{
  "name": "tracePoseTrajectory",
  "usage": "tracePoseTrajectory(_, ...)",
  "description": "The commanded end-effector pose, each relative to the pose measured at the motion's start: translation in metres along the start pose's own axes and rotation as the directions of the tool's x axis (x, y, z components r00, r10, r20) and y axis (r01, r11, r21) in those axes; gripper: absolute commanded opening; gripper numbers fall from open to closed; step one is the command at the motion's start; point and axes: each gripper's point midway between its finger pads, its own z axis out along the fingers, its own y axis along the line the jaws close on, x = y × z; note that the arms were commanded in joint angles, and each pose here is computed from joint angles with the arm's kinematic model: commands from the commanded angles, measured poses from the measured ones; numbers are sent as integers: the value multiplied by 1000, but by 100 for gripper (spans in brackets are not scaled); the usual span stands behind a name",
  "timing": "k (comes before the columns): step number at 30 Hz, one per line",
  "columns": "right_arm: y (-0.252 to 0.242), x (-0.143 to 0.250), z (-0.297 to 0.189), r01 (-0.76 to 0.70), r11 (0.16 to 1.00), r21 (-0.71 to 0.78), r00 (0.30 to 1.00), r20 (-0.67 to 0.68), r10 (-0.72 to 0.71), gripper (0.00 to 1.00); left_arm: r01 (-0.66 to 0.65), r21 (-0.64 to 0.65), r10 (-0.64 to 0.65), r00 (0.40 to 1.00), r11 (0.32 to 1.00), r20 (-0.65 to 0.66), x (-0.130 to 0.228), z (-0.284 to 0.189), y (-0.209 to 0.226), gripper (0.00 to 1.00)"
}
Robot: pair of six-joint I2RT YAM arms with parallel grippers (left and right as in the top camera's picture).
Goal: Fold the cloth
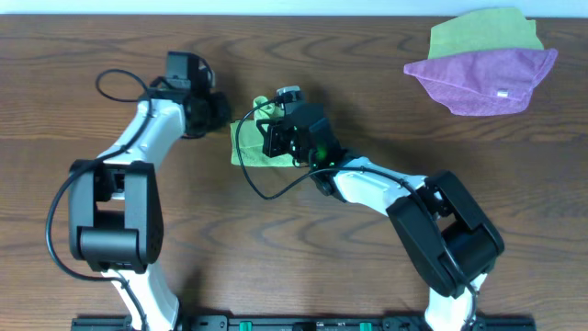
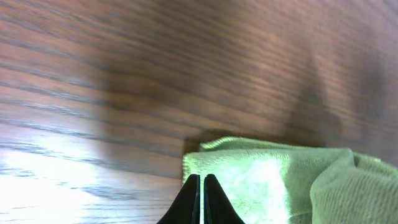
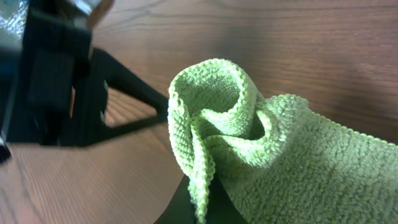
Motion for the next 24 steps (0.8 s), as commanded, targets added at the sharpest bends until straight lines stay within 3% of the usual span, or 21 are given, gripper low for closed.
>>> tracePoseTrajectory(1,9,6,7,44,999,-17,999,-12,-44,3,-43,-3,44,998,999,39,-19,-13,1,6)
tracePoseTrajectory(19,12,19,41,77,997,-16,994,-78,-78,5,-58,-24,60,994,998,88,-39,-29,11,6)
tracePoseTrajectory(22,17,22,43,100,995,-23,991,-87,-102,11,-47,-35,50,992,998,116,-46,-39,19,6)
tracePoseTrajectory(24,20,25,43,117,993,-29,988,-93,-120,22,-38,-37,43,991,999,129,-50,-44,23,6)
